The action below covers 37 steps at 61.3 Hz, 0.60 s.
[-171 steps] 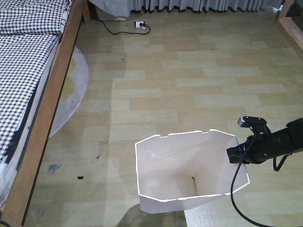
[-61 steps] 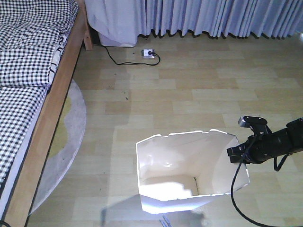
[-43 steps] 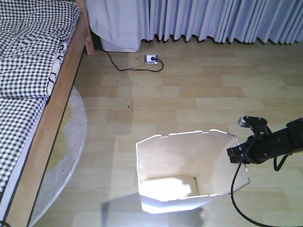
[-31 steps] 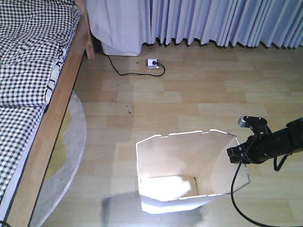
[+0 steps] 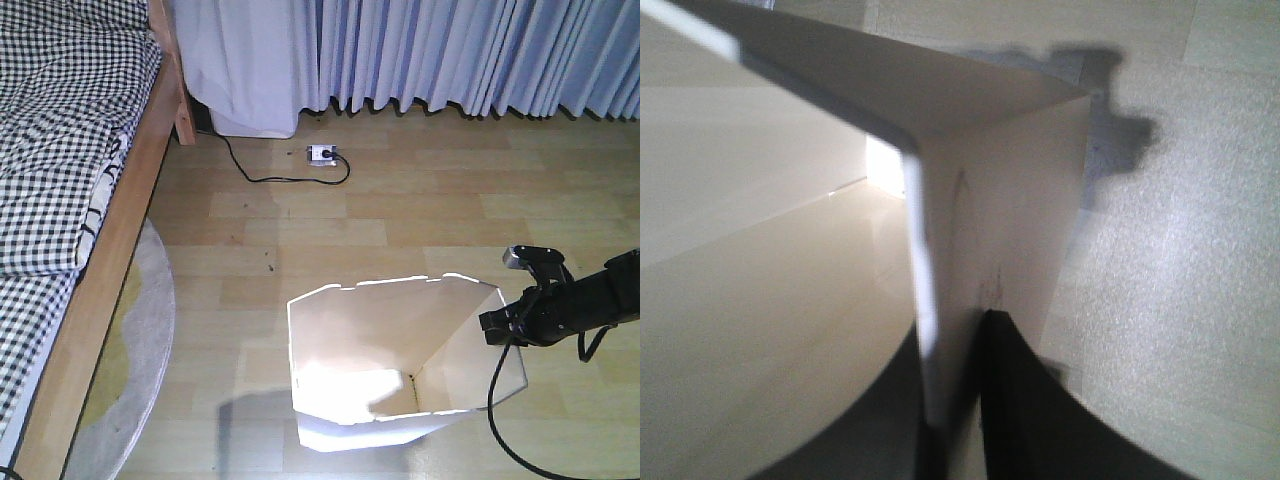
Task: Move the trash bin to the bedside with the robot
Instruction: 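Drive toward the bed and curtains carrying the bin with the right gripper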
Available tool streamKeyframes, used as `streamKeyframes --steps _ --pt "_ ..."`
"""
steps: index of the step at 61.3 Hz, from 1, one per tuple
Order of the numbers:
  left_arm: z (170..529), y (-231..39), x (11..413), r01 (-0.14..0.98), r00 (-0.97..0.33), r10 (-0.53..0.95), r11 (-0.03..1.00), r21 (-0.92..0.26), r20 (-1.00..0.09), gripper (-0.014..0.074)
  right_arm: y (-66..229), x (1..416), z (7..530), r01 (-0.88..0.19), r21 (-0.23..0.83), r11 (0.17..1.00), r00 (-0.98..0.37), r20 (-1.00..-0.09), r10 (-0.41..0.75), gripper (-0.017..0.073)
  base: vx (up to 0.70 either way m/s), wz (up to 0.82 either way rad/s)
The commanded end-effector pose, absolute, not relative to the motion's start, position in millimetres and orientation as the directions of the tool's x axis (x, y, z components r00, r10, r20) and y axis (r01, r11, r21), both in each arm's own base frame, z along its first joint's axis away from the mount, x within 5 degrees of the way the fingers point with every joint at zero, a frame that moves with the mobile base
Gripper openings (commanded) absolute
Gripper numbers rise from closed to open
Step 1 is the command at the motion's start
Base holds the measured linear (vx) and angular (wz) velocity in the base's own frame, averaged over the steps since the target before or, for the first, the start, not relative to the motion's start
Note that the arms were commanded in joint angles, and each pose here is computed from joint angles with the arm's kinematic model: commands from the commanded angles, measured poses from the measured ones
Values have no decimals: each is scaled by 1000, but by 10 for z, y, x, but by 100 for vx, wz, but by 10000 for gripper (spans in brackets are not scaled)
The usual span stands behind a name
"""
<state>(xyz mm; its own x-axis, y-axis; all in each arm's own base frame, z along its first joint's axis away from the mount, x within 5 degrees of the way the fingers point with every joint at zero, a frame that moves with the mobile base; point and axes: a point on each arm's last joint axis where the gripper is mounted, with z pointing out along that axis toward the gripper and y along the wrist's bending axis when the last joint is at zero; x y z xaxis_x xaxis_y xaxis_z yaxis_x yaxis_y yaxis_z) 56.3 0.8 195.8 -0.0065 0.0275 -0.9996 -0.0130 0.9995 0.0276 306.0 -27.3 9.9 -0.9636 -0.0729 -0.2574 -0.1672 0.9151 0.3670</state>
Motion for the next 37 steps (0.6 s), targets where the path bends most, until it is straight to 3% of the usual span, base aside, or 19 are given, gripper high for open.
streamKeyframes --steps 1,37 --pt "1989 2 561 -4 62 5 1000 4 -998 -6 -171 3164 401 -184 500 846 -944 -330 -11 -4 23 -3" --pt "1989 2 561 -4 62 5 1000 4 -998 -6 -171 3164 401 -184 500 846 -944 -330 -11 -4 21 -8"
